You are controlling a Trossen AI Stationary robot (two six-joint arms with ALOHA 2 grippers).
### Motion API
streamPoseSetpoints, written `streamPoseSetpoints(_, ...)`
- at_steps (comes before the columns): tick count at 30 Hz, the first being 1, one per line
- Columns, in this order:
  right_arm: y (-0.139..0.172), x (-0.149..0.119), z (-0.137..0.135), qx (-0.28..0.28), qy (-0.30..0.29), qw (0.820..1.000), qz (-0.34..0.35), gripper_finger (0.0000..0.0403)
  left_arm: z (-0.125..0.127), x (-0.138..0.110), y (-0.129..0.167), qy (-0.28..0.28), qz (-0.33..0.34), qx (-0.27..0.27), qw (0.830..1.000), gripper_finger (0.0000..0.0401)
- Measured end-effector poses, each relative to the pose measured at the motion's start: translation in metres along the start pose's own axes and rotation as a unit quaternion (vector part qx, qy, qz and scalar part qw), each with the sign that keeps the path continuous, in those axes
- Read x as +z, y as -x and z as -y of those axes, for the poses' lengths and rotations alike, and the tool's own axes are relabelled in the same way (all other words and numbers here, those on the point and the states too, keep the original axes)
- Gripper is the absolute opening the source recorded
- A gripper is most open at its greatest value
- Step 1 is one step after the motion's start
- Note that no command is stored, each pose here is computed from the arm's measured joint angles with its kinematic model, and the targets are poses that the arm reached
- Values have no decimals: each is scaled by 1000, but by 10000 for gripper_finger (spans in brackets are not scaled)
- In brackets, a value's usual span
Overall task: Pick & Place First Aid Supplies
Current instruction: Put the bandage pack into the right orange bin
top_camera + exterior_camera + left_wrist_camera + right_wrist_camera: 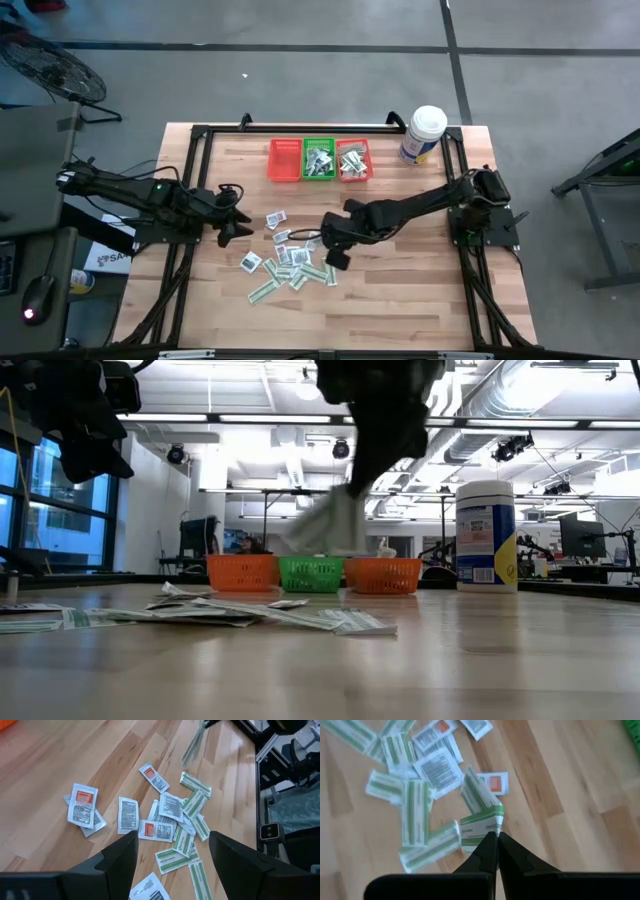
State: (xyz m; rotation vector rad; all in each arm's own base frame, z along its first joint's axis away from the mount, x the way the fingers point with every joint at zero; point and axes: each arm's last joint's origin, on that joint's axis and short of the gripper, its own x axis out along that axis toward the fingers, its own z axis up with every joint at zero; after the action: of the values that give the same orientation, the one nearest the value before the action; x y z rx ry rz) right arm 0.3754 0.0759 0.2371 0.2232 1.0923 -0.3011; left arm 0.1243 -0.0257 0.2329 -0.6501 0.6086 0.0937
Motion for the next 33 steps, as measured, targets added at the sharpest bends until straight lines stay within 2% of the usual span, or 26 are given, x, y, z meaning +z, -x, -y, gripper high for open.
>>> streamPoseSetpoints(2,-1,0,1,18,20,1000,-12,0,0,0,0,0,0,0,1000,240)
streamPoseSetpoints(6,-1,5,2,26,15,1000,3,0,0,0,0,0,2,2,1000,240)
streamPoseSetpoints(8,-3,10,-1,79,20,997,6,0,0,0,0,0,2,3,1000,240)
streamPoseSetpoints(11,-7,10,-1,100,13,995,-8,0,0,0,0,0,2,3,1000,240)
streamPoseSetpoints(14,-20,9,-5,151,11,988,-16,0,0,0,0,0,2,3,1000,240)
streamPoseSetpoints(17,-41,-1,-7,182,-8,983,-31,0,0,0,0,0,3,3,1000,240)
streamPoseSetpoints(24,-61,-11,-9,259,-60,964,13,0,1,1,0,2,5,-1,1000,240)
streamPoseSetpoints(27,-67,-16,-10,270,-76,959,34,0,3,4,0,3,18,-16,1000,240)
streamPoseSetpoints(33,-72,-19,-8,245,-98,963,56,0,10,8,-5,-14,25,-49,998,240)
